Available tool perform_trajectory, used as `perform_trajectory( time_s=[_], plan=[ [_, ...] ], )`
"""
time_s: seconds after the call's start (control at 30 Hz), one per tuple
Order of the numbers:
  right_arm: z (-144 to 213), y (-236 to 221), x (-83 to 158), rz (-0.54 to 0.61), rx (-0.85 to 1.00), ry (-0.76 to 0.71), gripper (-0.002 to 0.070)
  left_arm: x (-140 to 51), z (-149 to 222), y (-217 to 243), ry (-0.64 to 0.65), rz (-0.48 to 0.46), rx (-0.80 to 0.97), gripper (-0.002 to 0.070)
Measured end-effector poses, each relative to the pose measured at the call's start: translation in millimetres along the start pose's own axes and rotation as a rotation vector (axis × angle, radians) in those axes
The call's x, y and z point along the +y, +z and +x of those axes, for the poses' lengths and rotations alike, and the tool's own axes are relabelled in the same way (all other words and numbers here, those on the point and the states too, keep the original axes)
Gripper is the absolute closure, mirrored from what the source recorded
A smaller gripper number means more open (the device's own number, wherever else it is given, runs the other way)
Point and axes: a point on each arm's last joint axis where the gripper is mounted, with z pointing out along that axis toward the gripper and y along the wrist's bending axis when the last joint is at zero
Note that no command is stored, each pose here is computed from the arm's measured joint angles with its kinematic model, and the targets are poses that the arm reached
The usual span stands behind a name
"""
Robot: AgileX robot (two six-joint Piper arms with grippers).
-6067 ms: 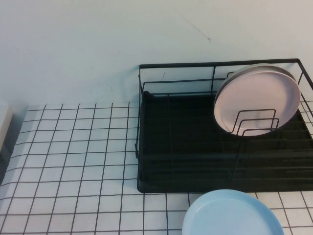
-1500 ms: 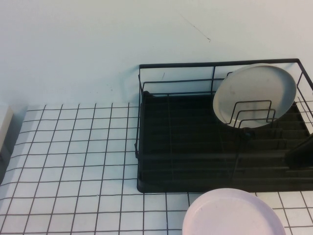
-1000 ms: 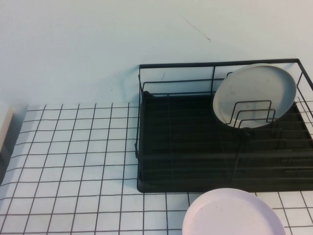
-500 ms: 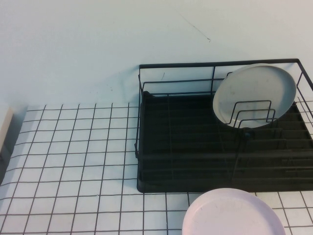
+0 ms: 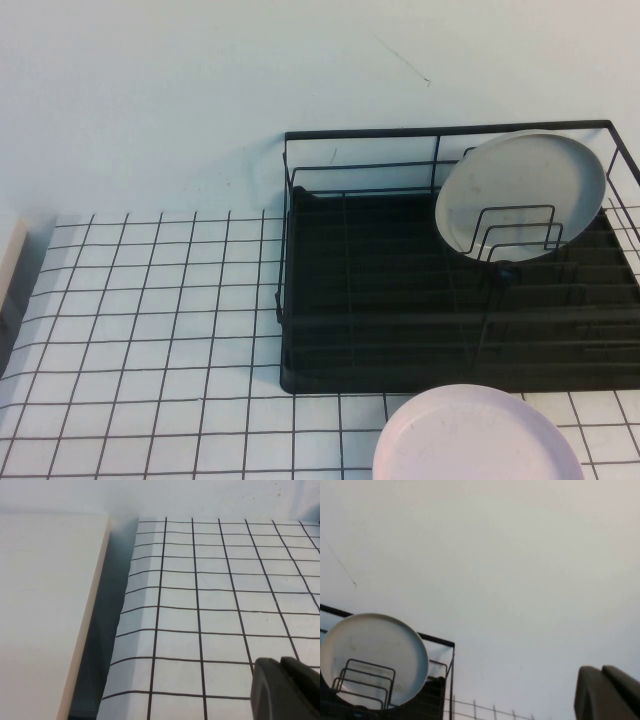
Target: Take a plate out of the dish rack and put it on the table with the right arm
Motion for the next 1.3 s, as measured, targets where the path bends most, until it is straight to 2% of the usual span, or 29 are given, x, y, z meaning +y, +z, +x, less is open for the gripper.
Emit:
perform_trajectory(
  time_s=[0.1,0.27,0.53,1.3],
  plan=[
    [32.1,20.3,11.1,0.012,0.025,0.083,0.0677,0.0,0.0,0.0,0.0,0.0,0.0,0.0678],
    [96.8,37.3,35.7,-0.023,0.179,0.157,0.0677,0.0,0.0,0.0,0.0,0.0,0.0,0.0678],
    [162.6,39.5,63.4,-0.082,0.339,0.227,0.0677,0.0,0.0,0.0,0.0,0.0,0.0,0.0678],
    [167.4,38.5,65.2,-0.086,0.376,0.247,0.0678,0.0,0.0,0.0,0.0,0.0,0.0,0.0678]
  ],
)
